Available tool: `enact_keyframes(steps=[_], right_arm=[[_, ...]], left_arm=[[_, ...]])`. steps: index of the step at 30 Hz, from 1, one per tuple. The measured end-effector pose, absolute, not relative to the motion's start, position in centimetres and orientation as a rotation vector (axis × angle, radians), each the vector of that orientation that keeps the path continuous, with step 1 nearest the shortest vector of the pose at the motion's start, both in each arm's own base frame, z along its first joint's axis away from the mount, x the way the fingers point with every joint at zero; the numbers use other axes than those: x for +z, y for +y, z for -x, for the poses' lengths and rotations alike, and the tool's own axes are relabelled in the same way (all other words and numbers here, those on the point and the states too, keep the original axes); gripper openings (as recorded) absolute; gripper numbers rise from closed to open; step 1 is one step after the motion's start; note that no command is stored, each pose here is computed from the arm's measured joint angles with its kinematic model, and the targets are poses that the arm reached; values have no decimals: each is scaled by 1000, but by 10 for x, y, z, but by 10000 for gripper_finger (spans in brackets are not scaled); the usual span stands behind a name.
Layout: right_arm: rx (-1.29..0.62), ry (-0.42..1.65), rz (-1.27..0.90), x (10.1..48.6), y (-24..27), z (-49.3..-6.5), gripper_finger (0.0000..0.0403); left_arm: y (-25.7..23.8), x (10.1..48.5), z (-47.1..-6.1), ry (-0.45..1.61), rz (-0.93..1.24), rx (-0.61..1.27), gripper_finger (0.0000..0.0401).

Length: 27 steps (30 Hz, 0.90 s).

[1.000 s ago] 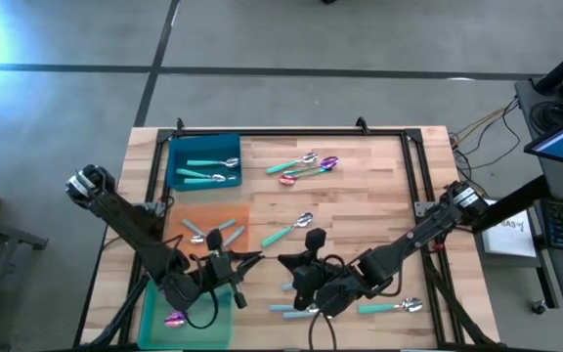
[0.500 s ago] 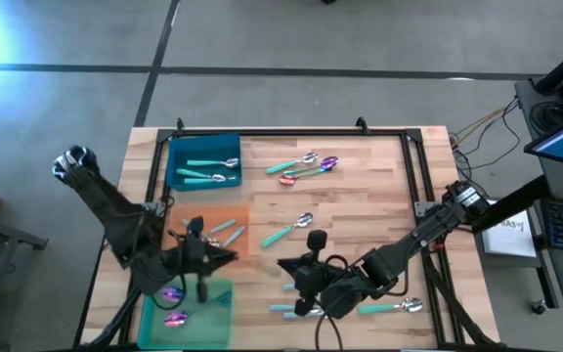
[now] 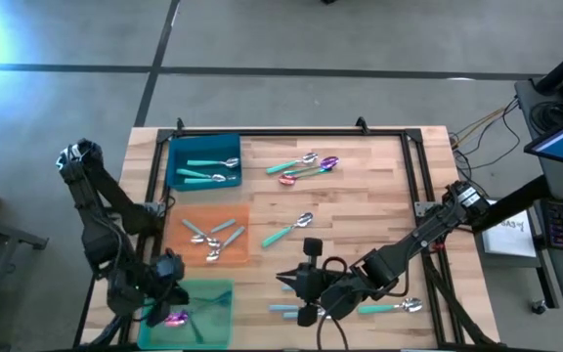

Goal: Sort silverware by color (type)
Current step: Put the violet spoon into the green bin

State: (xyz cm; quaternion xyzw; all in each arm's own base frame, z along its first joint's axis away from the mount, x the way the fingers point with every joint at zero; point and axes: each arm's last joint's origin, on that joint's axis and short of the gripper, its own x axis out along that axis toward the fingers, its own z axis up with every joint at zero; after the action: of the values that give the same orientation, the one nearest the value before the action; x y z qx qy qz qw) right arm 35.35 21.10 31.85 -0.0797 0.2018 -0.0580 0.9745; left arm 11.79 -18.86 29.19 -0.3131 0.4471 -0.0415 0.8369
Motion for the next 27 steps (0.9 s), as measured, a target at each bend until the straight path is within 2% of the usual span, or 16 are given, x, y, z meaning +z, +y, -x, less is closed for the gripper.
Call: enact_keyframes(steps=[8,15,21,27], right_arm=[[-124,405,128,318,211,-353,13],[-127,406,140,318,209,-355,13],[-127,408,152,318,208,-355,13],[-121,414,179,318,208,-355,13]], left_arm=[[-176,278,-101,1353,621,-6,8],[-171,275,-99,1401,583,41,8],[-169,272,-98,1417,546,70,51],[-174,263,-100,1467,495,107,59]])
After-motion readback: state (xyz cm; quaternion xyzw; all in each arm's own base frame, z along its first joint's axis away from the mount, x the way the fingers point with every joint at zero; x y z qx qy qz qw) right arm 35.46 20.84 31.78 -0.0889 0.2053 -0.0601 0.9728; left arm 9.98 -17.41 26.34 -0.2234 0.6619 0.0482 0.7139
